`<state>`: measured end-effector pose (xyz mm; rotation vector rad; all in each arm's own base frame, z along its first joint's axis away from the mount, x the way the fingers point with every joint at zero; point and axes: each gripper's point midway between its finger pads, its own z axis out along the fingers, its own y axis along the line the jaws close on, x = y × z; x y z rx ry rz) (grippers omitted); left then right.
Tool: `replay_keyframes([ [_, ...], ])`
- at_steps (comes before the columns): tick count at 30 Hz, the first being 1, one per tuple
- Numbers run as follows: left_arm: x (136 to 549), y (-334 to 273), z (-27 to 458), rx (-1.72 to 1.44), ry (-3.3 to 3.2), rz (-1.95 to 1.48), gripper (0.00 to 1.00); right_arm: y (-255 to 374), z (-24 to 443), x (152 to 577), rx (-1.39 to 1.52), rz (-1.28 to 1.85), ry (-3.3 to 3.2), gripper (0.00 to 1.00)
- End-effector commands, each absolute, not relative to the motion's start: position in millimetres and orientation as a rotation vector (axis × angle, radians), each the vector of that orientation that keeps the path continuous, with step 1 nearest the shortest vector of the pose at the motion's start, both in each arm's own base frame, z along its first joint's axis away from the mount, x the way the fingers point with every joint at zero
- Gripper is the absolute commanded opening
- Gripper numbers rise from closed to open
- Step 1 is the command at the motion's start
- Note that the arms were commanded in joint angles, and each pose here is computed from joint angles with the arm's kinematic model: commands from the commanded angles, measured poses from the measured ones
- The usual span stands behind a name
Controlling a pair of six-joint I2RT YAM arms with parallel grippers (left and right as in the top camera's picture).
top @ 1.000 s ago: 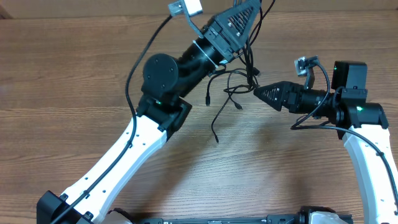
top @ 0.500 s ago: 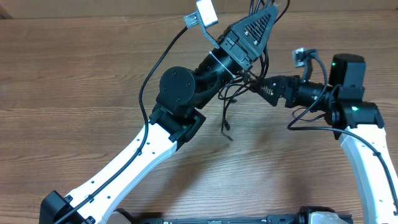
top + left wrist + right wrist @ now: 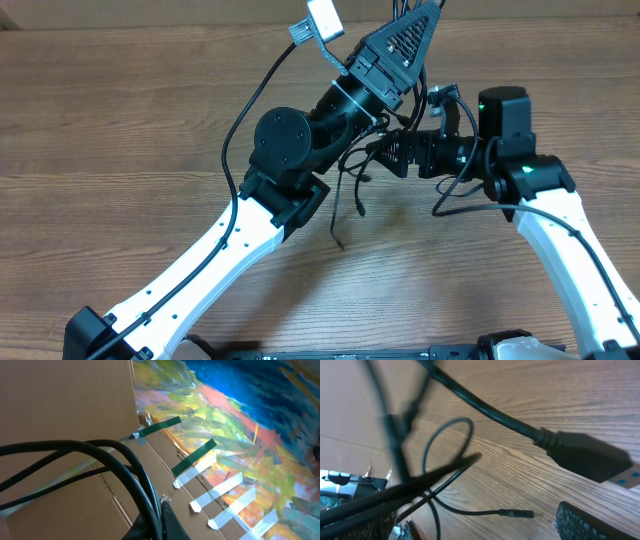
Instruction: Untangle cables
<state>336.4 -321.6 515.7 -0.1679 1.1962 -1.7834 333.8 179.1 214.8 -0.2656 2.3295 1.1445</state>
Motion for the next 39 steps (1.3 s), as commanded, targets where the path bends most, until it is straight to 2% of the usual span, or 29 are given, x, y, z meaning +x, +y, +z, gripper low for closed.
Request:
replay_keyframes([
  [1, 321.2, -323.2, 530.0, -0.108, 1.171, -1.831, 0.04, 180.5, 202.4, 345.1, -0.242, 1.131, 2.357, 1.00],
  [9, 298.6, -341.8, 530.1, -0.035, 1.199, -1.921, 0.04, 188.0, 196.2, 369.1, -0.236, 1.172, 2.302, 1.00],
  [18, 281.8, -330.7, 554.1, 0.007, 1.073, -2.021, 0.04, 141.9, 139.0, 394.1, 0.005, 0.767, 2.475, 1.00],
  [25, 309.2, -286.6, 567.2, -0.023, 0.971, -1.944, 0.04, 92.9, 105.4, 379.6, 0.163, 0.404, 2.629, 1.00],
  [32, 340.7, -244.4, 566.3, -0.082, 0.977, -1.928, 0.04, 65.3, 100.6, 377.3, 0.262, 0.367, 2.652, 1.00],
  [39, 366.1, -195.9, 563.4, -0.073, 0.995, -1.836, 0.04, -0.2, 92.5, 366.5, 0.514, 0.306, 2.677, 1.00],
])
